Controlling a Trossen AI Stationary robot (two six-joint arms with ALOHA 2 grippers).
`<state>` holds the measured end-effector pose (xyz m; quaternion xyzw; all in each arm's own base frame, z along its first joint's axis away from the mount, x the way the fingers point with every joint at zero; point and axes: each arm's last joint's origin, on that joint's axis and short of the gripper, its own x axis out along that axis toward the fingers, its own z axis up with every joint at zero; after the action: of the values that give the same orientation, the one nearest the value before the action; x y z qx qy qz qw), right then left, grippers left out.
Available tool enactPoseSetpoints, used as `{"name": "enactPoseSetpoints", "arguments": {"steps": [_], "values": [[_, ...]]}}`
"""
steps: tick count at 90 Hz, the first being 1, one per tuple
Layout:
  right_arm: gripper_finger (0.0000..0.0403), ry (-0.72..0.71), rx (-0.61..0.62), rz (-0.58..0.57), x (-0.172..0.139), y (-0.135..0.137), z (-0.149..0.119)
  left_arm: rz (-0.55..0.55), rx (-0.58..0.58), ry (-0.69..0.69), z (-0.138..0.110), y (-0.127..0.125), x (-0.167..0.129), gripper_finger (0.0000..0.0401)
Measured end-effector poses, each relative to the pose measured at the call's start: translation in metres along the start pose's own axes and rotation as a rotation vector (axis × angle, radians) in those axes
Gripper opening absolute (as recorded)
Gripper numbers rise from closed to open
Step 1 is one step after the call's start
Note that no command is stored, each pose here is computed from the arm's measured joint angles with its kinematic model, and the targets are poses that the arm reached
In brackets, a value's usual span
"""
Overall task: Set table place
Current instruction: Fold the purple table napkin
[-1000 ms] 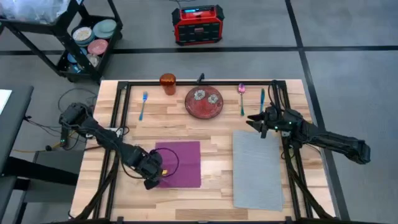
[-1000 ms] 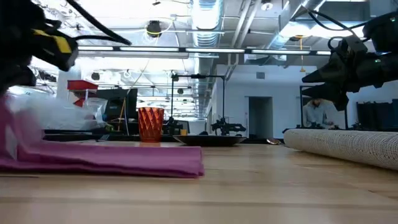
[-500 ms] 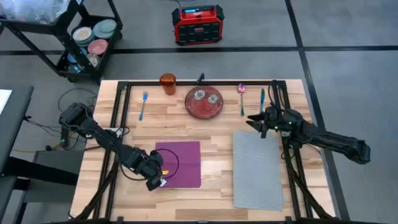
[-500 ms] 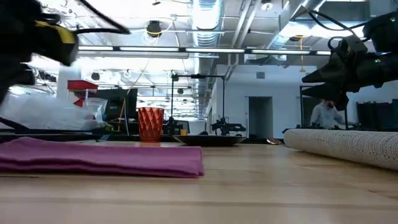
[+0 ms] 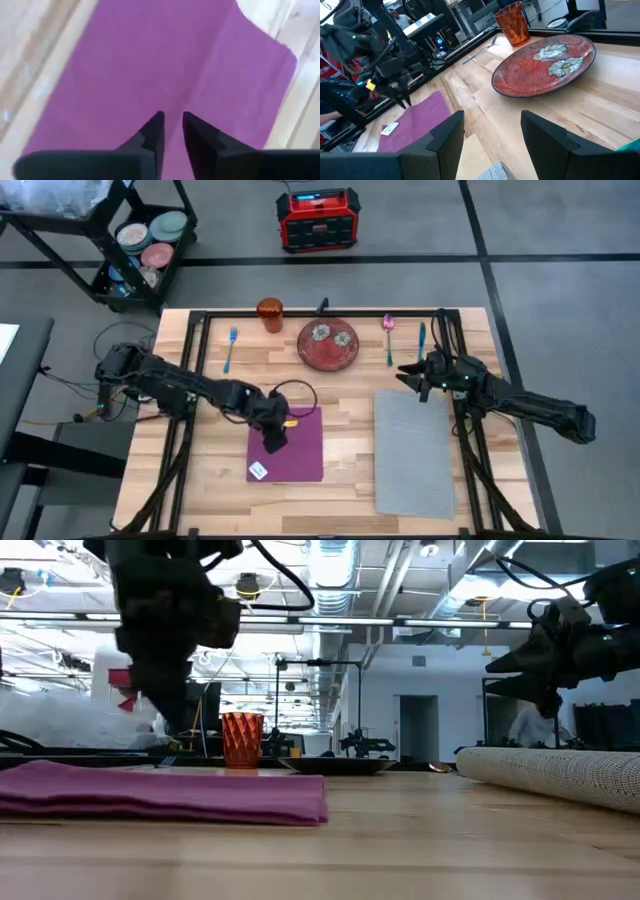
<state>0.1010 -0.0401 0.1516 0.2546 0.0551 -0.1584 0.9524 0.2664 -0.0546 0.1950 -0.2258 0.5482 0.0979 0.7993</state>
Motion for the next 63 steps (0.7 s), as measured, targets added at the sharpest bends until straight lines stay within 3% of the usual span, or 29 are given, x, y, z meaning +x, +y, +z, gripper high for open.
{"name": "enactPoseSetpoints", "arguments": {"steps": [10, 27, 63], "values": [[0.0185, 0.0, 0.0, 0.0, 0.0, 0.0, 0.0, -0.031, 0.088, 0.007, -0.002, -0.004, 0.0, 0.0105], [0.0185, 0.001, 0.0, 0.001, 0.0, 0.0, 0.0, -0.066, 0.11, 0.049, -0.003, -0.006, 0.003, 0.0144], [0.0185, 0.001, 0.002, 0.002, 0.0, 0.0, 0.0, -0.045, 0.194, 0.209, -0.002, -0.016, 0.046, 0.0177]]}}
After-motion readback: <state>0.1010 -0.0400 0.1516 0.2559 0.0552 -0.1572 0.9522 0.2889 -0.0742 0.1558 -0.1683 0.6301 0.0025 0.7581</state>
